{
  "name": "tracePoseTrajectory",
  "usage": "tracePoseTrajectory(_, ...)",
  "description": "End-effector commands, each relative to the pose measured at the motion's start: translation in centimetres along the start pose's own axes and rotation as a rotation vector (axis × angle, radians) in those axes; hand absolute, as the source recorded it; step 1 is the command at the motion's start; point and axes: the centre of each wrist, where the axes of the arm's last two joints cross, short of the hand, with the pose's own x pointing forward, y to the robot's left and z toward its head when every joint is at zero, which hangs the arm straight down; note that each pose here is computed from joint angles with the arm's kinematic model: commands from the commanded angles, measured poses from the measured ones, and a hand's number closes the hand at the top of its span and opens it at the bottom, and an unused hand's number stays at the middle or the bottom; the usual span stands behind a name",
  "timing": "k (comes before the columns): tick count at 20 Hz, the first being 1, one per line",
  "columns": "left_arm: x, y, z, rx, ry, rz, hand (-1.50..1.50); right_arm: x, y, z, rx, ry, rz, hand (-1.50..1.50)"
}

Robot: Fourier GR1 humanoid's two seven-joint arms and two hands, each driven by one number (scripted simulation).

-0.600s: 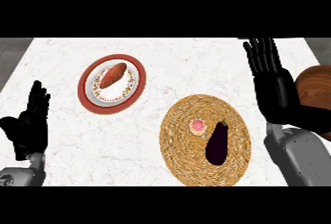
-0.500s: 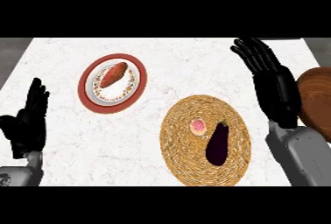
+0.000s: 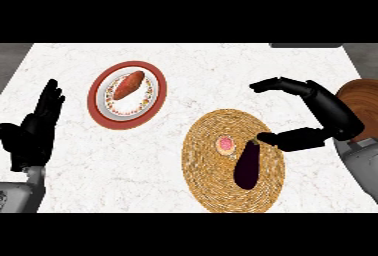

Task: Pick the cupcake from the placemat and place it in the bowl

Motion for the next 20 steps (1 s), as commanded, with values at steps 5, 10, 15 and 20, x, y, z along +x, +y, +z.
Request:
tracePoseTrajectory(5, 0.1, 1.0, 0.9, -0.033, 0.013, 0.020, 0.00, -3.0, 0.3, 8.0, 0.142, 0.002, 0.133, -1.50)
tracePoseTrajectory(10, 0.9, 0.0, 0.9, -0.043, 0.000, 0.013, 0.00, -1.8, -2.0, 4.8, 0.108, 0.072, 0.143, -1.50)
tracePoseTrajectory(15, 0.3, 2.3, -0.8, -0.045, 0.005, 0.012, 0.00, 2.6, -4.4, -0.1, 0.151, 0.042, 0.196, -1.50)
tracePoseTrajectory(20, 1.0, 0.3, -0.9, -0.060, -0.006, 0.014, 0.00, 4.7, -4.2, -4.8, 0.280, 0.088, 0.279, -1.50)
